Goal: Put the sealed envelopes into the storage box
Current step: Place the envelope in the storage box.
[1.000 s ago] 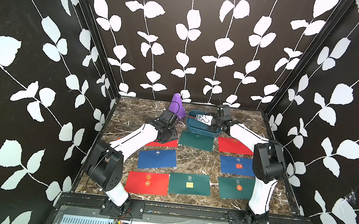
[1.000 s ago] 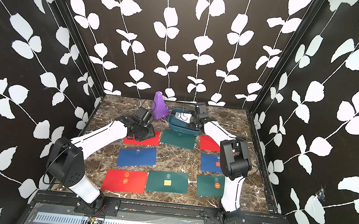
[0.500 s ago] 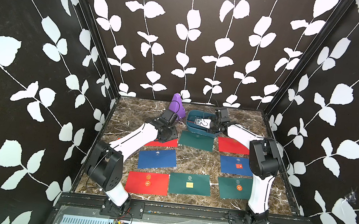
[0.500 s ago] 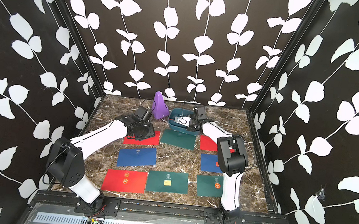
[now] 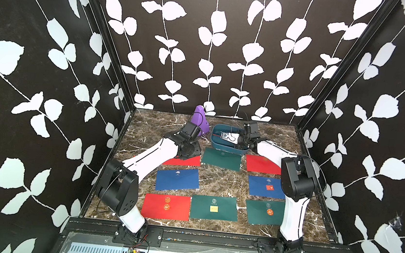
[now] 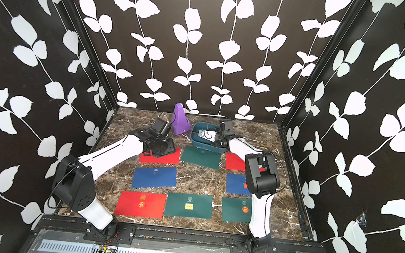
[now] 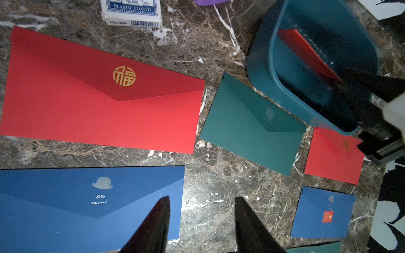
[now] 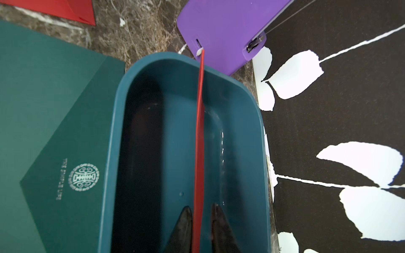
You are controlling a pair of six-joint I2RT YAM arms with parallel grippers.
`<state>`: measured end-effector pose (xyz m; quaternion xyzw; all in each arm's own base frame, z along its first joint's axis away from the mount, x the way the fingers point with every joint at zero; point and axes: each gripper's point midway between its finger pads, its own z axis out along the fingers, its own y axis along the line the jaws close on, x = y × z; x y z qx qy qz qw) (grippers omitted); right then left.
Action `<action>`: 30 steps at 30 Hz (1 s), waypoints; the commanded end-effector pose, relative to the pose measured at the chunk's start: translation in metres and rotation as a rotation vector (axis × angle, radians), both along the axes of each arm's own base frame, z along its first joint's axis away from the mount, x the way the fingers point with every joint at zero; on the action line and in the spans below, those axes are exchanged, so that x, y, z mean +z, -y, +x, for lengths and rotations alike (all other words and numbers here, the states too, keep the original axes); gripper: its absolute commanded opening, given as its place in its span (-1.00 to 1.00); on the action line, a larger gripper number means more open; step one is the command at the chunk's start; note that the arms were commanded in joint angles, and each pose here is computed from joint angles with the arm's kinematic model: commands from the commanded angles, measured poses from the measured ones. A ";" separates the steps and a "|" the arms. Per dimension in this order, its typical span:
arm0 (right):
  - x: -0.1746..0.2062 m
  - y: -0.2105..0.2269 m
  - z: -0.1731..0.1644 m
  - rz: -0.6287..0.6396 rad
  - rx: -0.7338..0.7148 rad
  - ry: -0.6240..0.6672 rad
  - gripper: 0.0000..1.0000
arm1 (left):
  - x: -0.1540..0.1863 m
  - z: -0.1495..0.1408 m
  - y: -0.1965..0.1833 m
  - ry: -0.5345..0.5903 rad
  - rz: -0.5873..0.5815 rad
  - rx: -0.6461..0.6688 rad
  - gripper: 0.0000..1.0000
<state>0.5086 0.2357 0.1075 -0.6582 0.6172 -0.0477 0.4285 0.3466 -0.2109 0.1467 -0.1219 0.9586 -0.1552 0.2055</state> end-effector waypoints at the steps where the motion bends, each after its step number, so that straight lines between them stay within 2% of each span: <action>1: 0.027 0.007 -0.006 0.025 -0.028 0.040 -0.48 | 0.021 -0.002 -0.004 0.044 -0.010 -0.006 0.02; 12: 0.043 0.022 -0.044 0.042 -0.083 0.010 -0.30 | 0.032 -0.010 -0.001 0.057 -0.048 -0.029 0.02; 18: 0.053 0.020 -0.060 0.093 -0.135 -0.036 -0.32 | 0.031 -0.016 0.000 0.055 -0.022 -0.063 0.03; 22: 0.056 0.014 -0.065 0.166 -0.255 -0.170 -0.32 | 0.021 -0.021 0.005 0.013 0.061 -0.127 0.03; 23: 0.068 0.013 -0.061 0.213 -0.308 -0.193 -0.31 | 0.018 -0.023 0.007 0.000 0.080 -0.144 0.05; 30: 0.075 0.014 -0.093 0.411 -0.560 -0.487 -0.07 | -0.011 -0.039 0.017 -0.075 0.129 -0.197 0.14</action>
